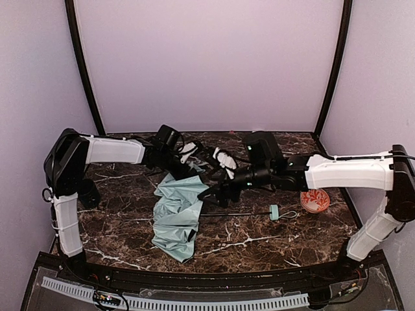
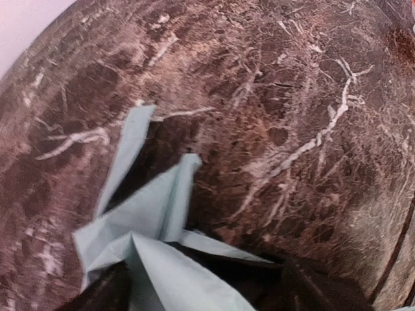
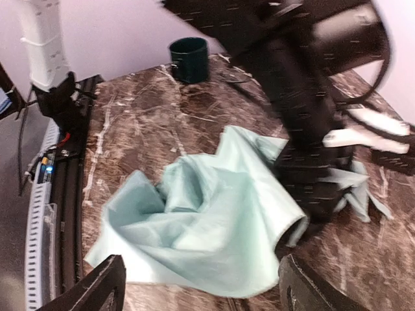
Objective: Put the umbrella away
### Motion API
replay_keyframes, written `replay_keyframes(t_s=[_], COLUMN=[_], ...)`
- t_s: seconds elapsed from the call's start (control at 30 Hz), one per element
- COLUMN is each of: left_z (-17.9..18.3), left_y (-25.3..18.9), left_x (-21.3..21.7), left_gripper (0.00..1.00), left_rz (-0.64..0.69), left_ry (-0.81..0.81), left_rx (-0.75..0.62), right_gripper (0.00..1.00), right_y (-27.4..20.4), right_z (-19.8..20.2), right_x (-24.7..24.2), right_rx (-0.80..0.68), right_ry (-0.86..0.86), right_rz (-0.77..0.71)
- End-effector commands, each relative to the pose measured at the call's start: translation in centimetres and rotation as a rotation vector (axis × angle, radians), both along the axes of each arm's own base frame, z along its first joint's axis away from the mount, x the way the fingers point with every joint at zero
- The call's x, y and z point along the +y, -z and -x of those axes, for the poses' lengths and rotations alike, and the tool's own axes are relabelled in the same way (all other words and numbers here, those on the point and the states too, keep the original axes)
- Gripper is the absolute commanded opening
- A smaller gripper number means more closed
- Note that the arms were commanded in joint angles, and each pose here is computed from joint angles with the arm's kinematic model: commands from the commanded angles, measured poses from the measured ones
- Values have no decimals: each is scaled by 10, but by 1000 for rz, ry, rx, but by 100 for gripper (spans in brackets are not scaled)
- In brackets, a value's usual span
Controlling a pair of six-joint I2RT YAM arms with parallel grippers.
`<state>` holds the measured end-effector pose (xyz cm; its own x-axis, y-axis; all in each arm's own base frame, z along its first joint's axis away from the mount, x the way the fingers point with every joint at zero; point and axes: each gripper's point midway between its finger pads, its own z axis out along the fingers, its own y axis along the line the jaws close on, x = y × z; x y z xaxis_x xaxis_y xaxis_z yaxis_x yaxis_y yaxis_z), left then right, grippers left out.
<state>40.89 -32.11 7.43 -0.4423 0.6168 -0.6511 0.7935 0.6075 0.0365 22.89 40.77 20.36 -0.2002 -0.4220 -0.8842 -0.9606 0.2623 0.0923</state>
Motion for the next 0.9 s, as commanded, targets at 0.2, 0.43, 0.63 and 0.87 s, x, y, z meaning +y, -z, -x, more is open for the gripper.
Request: replay_keyframes(t_s=[0.2, 0.43, 0.63, 0.87], left_z=[-51, 11, 110, 237], left_y=[-134, -171, -206, -148], left_x=[65, 83, 87, 64], left_gripper=[99, 99, 82, 55], left_rz=[51, 150, 279, 241], left_ry=[-152, -130, 47, 492], left_rx=[-253, -254, -331, -282], right_gripper=[90, 85, 8, 0], right_y=[44, 81, 67, 47], right_z=[74, 52, 29, 1], right_x=[40, 57, 79, 77], right_rx=[-259, -327, -213, 89], right_ry=[-305, -274, -279, -328], right_rz=[216, 314, 238, 67])
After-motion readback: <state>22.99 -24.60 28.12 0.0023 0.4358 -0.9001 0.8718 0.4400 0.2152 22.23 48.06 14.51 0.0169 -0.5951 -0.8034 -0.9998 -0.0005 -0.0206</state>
